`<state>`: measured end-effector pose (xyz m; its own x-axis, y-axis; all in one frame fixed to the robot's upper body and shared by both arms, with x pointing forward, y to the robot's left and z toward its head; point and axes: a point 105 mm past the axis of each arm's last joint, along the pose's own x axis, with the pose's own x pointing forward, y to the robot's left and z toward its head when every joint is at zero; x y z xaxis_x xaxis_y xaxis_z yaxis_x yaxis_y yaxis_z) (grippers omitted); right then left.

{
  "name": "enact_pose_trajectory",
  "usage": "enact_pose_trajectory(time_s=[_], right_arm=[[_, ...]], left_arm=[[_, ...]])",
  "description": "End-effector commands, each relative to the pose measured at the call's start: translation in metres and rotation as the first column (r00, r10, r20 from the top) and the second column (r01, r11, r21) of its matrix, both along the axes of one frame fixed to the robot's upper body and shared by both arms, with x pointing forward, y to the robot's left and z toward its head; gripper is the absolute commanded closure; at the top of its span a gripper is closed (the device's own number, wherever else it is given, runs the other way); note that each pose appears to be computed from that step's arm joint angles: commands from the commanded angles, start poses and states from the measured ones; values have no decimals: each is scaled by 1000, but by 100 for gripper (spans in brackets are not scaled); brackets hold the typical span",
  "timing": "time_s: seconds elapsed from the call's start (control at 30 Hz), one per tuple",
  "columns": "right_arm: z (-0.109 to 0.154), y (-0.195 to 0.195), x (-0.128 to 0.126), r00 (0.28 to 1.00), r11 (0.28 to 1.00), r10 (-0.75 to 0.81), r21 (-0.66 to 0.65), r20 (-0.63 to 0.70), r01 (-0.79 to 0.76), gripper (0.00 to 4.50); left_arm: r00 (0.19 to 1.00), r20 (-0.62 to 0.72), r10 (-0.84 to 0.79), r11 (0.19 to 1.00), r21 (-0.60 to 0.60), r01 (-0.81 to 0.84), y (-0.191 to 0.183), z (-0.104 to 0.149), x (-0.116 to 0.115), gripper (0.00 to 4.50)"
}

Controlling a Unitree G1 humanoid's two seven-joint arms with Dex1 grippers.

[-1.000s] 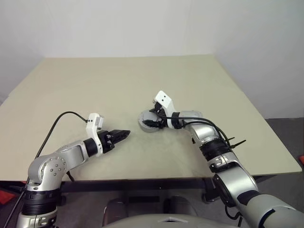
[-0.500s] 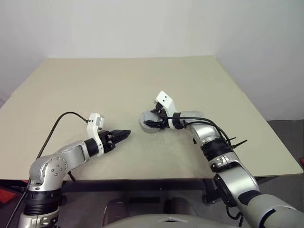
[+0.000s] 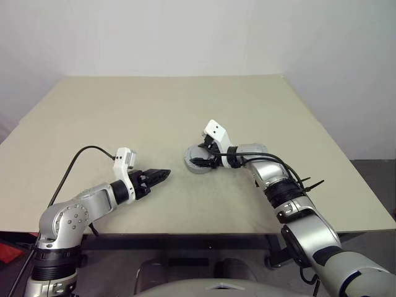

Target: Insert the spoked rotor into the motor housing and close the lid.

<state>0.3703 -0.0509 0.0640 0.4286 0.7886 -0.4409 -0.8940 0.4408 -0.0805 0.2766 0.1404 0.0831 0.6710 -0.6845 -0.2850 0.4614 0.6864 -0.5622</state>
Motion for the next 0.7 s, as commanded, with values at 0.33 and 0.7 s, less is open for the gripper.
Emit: enact_pose_trajectory(time_s=[0.33,0.7], right_arm=[[-38,-29,-9,994,990,-54,-134,-99,40,151],[-38,-28,-10,994,991,-56,-126,-97,43,151]], left_arm=[[998,36,48,995,-85,-45,-10,18,25,193],[1000,-2,8,988,-154,-9,-42,18,52,342]])
